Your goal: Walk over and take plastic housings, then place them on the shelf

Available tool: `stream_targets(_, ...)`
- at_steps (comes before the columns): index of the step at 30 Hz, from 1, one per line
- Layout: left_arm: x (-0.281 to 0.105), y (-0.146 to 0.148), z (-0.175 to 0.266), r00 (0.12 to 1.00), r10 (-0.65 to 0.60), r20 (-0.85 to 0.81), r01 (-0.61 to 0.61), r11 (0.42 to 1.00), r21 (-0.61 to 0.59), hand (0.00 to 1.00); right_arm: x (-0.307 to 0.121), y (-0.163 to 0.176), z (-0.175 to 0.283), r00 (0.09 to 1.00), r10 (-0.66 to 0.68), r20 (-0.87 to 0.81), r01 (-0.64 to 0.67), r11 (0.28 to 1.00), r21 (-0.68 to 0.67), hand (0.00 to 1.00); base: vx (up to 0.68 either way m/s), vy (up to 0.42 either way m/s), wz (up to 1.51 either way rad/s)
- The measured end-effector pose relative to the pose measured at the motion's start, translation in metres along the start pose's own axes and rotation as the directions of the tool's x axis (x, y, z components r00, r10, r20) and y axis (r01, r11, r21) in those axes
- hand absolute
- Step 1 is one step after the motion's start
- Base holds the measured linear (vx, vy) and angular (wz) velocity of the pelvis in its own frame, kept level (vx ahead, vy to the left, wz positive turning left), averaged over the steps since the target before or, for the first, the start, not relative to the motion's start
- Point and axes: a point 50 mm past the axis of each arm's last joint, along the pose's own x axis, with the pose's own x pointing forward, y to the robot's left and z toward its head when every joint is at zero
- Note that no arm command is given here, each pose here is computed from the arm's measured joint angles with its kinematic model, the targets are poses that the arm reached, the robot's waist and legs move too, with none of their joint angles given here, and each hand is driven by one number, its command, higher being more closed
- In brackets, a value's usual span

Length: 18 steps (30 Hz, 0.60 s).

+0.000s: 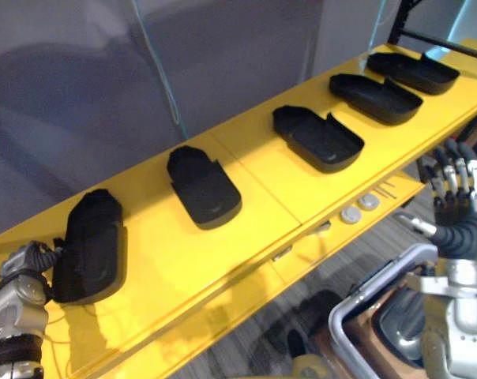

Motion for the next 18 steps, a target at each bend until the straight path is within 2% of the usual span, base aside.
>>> stream_targets(7, -0.003, -0.012, -0.005, 0.994, 0.079, -0.077, -0.092, 0.978, -0.186, 0.00, 0.000, 0.000, 0.000, 1.000, 0.002, 0.001, -0.002, 1.000, -0.001, 0.00, 0.00, 0.000, 0.00)
stream_targets(12, -0.008, -0.030, -0.007, 0.980, 0.141, -0.143, -0.185, 0.908, -0.377, 0.00, 0.000, 0.001, 0.000, 1.000, 0.018, 0.003, -0.018, 1.000, -0.001, 0.00, 0.00, 0.000, 0.00)
stream_targets(14, -0.009, -0.027, -0.005, 0.963, 0.199, -0.182, -0.267, 0.802, -0.534, 0.00, 0.001, 0.001, 0.000, 1.000, 0.018, 0.004, -0.018, 1.000, 0.001, 0.00, 0.00, 0.000, 0.00)
stream_targets(15, -0.010, -0.025, -0.005, 0.958, 0.215, -0.192, -0.287, 0.779, -0.557, 0.00, 0.001, 0.001, 0.000, 1.000, 0.018, 0.004, -0.018, 1.000, 0.002, 0.00, 0.00, 0.000, 0.00)
stream_targets(17, -0.012, -0.020, -0.002, 0.947, 0.245, -0.208, -0.321, 0.689, -0.650, 0.00, 0.000, 0.002, 0.000, 1.000, 0.013, 0.003, -0.013, 1.000, 0.007, 0.00, 0.00, 0.000, 0.05)
stream_targets(18, -0.014, -0.018, 0.002, 0.944, 0.253, -0.210, -0.324, 0.612, -0.722, 0.00, 0.000, 0.002, -0.001, 1.000, 0.009, 0.001, -0.009, 1.000, 0.011, 0.00, 0.00, 0.000, 0.10)
